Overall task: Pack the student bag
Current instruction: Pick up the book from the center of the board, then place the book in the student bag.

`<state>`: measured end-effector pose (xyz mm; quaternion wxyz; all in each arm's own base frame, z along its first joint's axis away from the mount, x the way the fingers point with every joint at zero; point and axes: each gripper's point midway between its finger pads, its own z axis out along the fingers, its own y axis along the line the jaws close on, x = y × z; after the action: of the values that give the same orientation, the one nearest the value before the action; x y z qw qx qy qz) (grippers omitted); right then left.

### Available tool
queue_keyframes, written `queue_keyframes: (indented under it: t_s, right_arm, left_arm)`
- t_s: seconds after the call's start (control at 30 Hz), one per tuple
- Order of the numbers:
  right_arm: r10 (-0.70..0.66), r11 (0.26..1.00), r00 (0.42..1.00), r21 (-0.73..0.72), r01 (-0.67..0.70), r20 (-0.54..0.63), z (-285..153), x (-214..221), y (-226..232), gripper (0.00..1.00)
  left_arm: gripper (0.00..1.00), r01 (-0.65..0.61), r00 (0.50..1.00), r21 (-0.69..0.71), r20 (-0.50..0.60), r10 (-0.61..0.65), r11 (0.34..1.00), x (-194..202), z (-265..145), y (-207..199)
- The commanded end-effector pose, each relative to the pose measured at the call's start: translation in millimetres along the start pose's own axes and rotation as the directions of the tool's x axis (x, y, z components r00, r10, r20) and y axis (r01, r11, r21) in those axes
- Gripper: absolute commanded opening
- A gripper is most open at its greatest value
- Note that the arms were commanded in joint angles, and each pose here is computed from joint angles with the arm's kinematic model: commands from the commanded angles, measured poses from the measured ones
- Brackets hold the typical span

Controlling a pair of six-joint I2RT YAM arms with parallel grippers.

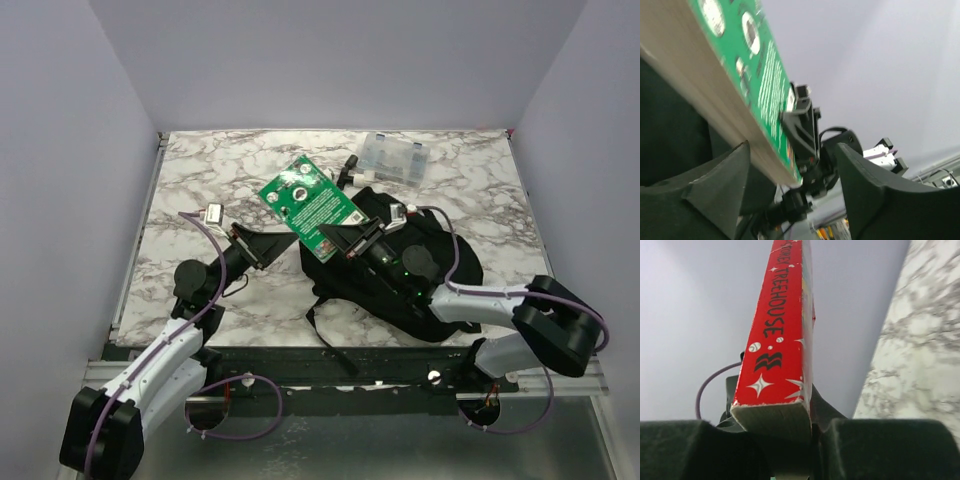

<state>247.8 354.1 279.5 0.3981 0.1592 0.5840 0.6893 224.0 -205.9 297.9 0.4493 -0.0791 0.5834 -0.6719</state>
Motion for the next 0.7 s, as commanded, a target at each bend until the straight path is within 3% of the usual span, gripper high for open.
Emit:
queue_keyframes:
  t_s: [0.0, 0.03, 0.13, 0.2, 0.27, 0.37, 0.47, 0.53, 0.67]
  right_arm:
    - [-0.151, 0.988, 0.978, 0.065, 0.142, 0.146, -17.3, -56.5, 3.2, 0.13]
    - [-0.190, 0.979, 0.970, 0.101, 0.176, 0.153, -23.4, -65.7, 1.2, 0.07]
    - [-0.422, 0.899, 0.893, 0.204, 0.388, 0.160, -35.4, -98.3, 9.1, 0.06]
    - [-0.607, 0.746, 0.793, 0.387, 0.543, 0.058, -41.5, -119.7, 3.5, 0.05]
    - [-0.730, 0.545, 0.679, 0.534, 0.646, -0.077, -57.9, -142.9, -2.0, 0.01]
    - [-0.800, 0.295, 0.572, 0.709, 0.640, -0.183, -97.9, -185.4, 11.5, 0.00]
    - [-0.829, 0.149, 0.515, 0.802, 0.578, -0.217, -146.2, -215.1, 33.6, 0.00]
    - [-0.850, 0.140, 0.497, 0.834, 0.534, -0.175, -175.1, -229.4, 57.1, 0.01]
    - [-0.879, 0.240, 0.474, 0.813, 0.530, -0.050, -213.6, -240.7, 104.9, 0.01]
  left_arm:
    - [0.76, 0.032, 0.986, -0.064, -0.159, -0.042, 0.997, 43.2, -24.1, 32.3]
    - [0.79, 0.045, 0.982, -0.084, -0.181, -0.060, 0.995, 51.4, -30.5, 39.8]
    - [0.83, 0.049, 0.969, -0.124, -0.236, -0.077, 0.991, 69.1, -45.2, 50.8]
    - [0.84, -0.005, 0.960, -0.156, -0.277, -0.039, 0.988, 75.8, -49.5, 54.8]
    - [0.85, -0.093, 0.949, -0.201, -0.314, 0.026, 0.975, 77.5, -49.7, 55.0]
    - [0.86, -0.216, 0.928, -0.194, -0.346, 0.140, 0.957, 76.6, -42.4, 41.2]
    - [0.87, -0.303, 0.902, -0.152, -0.363, 0.232, 0.941, 80.6, -25.8, 27.6]
    - [0.87, -0.383, 0.865, -0.123, -0.396, 0.308, 0.916, 94.6, -10.3, 21.3]
    - [0.87, -0.522, 0.744, -0.005, -0.493, 0.452, 0.853, 142.7, 26.4, 10.3]
